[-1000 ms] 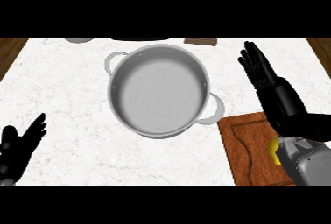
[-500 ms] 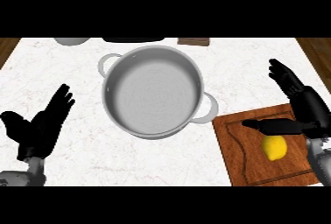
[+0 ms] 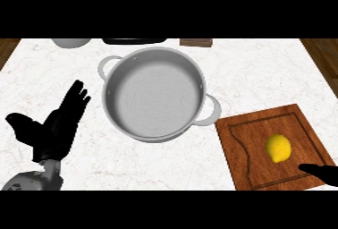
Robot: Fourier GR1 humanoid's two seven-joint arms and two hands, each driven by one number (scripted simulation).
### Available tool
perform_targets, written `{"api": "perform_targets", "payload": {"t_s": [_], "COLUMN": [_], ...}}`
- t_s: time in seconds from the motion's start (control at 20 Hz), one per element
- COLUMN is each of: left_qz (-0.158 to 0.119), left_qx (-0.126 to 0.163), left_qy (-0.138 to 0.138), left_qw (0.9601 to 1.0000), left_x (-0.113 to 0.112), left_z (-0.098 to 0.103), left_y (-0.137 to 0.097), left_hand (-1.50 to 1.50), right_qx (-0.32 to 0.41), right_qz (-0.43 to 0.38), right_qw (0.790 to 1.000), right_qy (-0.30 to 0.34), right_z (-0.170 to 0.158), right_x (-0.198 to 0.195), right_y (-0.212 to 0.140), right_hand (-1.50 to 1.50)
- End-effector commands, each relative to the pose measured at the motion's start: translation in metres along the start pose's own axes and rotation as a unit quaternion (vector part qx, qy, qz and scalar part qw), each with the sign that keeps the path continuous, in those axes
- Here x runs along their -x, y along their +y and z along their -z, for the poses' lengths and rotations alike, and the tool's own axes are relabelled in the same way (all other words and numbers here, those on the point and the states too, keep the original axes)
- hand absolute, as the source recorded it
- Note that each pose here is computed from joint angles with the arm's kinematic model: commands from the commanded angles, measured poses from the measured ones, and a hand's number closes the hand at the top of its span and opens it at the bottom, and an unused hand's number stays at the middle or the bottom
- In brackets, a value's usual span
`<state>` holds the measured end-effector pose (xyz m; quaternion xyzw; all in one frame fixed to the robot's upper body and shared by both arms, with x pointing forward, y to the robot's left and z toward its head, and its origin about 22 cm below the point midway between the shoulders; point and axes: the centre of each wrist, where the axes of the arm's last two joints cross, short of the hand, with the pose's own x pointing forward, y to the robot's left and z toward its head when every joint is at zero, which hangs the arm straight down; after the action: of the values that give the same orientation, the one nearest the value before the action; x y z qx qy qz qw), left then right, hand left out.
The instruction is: Pick the lemon from the cutting board and place it in the pot
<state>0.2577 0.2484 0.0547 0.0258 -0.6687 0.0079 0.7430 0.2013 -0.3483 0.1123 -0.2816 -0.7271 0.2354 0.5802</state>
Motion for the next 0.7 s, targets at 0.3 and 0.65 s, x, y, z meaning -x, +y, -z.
{"api": "perform_targets", "payload": {"t_s": [0.3,0.65], "left_qz": [-0.002,-0.003], "left_qx": [0.015,0.03], "left_qy": [-0.001,-0.01], "left_qw": [0.9999,0.9995], "left_x": [-0.009,-0.008], "left_z": [0.003,0.01], "left_y": [-0.006,-0.022], "left_hand": [0.0,0.0], "right_qx": [-0.131,-0.185], "right_qz": [-0.156,-0.181], "right_qw": [0.974,0.945], "right_qy": [0.095,0.198], "right_z": [-0.006,0.012], "right_x": [-0.081,-0.115], "right_y": [-0.066,-0.077], "right_hand": [-1.5,-1.5]}}
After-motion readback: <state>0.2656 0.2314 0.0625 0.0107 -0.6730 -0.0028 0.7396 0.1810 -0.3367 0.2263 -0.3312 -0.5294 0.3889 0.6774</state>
